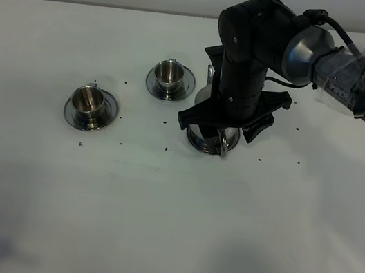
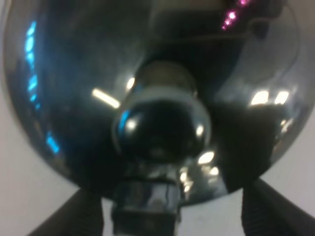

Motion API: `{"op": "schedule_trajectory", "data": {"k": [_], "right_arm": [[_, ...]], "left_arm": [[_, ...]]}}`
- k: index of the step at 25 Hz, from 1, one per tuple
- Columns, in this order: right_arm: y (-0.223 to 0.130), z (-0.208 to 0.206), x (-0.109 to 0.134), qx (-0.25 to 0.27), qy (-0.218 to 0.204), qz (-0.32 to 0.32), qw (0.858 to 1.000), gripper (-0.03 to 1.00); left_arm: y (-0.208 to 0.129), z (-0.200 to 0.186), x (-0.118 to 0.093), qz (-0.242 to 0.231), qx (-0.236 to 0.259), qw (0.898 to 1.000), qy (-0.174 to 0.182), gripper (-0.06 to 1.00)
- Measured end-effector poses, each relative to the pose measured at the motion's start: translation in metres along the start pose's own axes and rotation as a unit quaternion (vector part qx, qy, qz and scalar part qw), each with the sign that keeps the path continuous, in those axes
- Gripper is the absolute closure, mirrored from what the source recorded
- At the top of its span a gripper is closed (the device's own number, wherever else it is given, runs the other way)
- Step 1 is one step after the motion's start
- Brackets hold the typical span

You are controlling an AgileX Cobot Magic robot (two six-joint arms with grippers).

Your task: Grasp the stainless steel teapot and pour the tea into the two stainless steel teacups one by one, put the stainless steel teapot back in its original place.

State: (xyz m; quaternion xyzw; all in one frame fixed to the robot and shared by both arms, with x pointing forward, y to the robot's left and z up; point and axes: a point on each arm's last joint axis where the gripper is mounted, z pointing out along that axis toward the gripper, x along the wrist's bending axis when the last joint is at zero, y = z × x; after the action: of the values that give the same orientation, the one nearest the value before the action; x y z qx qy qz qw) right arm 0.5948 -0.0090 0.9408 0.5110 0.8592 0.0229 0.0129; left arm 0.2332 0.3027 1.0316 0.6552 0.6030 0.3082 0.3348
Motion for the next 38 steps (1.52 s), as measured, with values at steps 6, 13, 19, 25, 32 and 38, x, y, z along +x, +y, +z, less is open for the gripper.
{"op": "schedule_trajectory", "data": {"k": [6,13,19,25,32,38], "right_arm": [[0.002,0.003,0.000,-0.010,-0.001,-0.001,1.000,0.38],[0.003,0.014,0.000,0.000,-0.006,0.002,1.000,0.38],[0.003,0.014,-0.001,-0.002,-0.011,0.005,1.000,0.41],[0.003,0.014,-0.002,0.002,-0.012,0.005,1.000,0.53],[0.002,0.014,-0.002,0.003,-0.012,0.005,1.000,0.73],[0.002,0.014,-0.002,0.006,-0.013,0.005,1.000,0.77]], "left_arm": [[0.000,0.000,0.000,0.000,0.000,1.000,0.000,0.55],[0.000,0.000,0.000,0.000,0.000,1.000,0.000,0.55],[0.000,0.000,0.000,0.000,0.000,1.000,0.000,0.55],[0.000,0.000,0.000,0.000,0.000,1.000,0.000,0.55],[0.000,0.000,0.000,0.000,0.000,1.000,0.000,0.55],[0.000,0.000,0.000,0.000,0.000,1.000,0.000,0.55]]}}
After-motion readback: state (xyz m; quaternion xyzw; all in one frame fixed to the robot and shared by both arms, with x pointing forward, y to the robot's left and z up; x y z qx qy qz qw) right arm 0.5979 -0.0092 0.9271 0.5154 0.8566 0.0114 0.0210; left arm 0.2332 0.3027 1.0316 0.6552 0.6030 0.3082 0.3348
